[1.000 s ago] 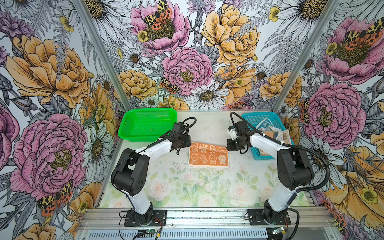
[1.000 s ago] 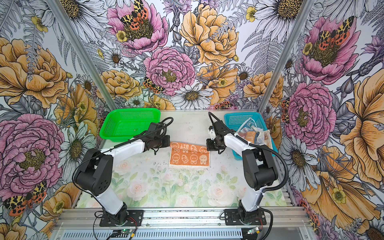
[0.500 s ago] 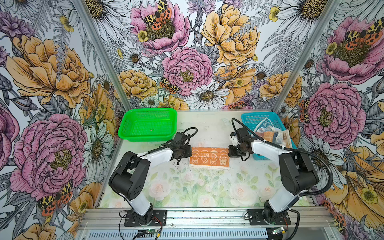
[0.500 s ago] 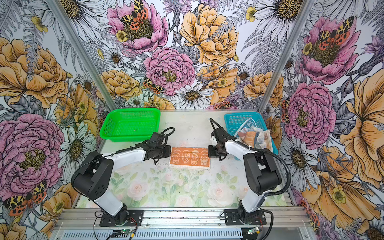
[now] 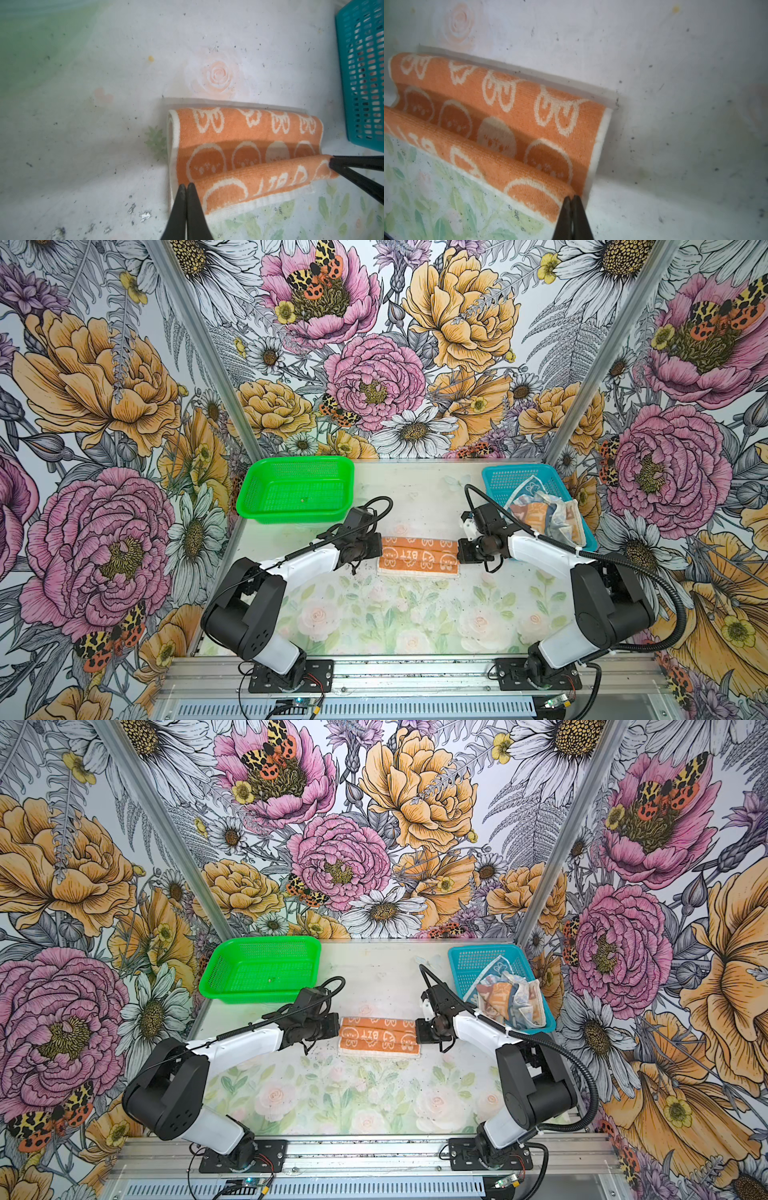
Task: Fold and stack the towels
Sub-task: 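Fold the far edge toward the robot over the towel with both grippers, then press the folded edge down near the towel's near edge with both grippers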
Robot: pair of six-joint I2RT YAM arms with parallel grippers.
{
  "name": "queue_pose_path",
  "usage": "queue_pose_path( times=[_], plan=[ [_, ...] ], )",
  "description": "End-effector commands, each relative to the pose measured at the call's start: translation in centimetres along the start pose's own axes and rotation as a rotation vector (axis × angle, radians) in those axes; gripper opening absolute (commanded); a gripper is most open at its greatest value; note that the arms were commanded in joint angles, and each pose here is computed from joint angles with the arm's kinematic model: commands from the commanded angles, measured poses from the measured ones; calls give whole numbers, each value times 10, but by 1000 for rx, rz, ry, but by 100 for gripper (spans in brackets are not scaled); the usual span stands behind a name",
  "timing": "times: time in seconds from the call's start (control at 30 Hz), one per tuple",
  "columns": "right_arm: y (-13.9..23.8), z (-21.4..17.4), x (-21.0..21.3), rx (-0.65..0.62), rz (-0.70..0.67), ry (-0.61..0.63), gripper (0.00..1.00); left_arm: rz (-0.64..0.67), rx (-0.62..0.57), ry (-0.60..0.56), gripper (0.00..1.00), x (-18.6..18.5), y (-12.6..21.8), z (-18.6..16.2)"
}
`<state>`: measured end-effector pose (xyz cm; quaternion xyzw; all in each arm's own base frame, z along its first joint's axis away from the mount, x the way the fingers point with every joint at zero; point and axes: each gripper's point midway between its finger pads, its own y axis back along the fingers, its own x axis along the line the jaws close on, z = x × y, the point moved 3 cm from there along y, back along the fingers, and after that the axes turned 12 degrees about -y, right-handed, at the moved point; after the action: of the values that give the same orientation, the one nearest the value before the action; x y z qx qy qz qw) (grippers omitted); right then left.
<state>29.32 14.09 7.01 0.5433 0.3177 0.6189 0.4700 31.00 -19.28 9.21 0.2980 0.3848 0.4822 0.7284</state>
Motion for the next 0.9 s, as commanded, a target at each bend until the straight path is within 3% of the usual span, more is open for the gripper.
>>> queue_pose_path(
  times=[0.0, 0.87],
  plan=[
    [-7, -1, -10, -10, -42, -25, 0, 56, 30, 11, 0, 7, -9, -16],
    [1, -12, -6, -33, -30, -12, 0, 52, -2, 1, 0, -3, 1, -9]
  ],
)
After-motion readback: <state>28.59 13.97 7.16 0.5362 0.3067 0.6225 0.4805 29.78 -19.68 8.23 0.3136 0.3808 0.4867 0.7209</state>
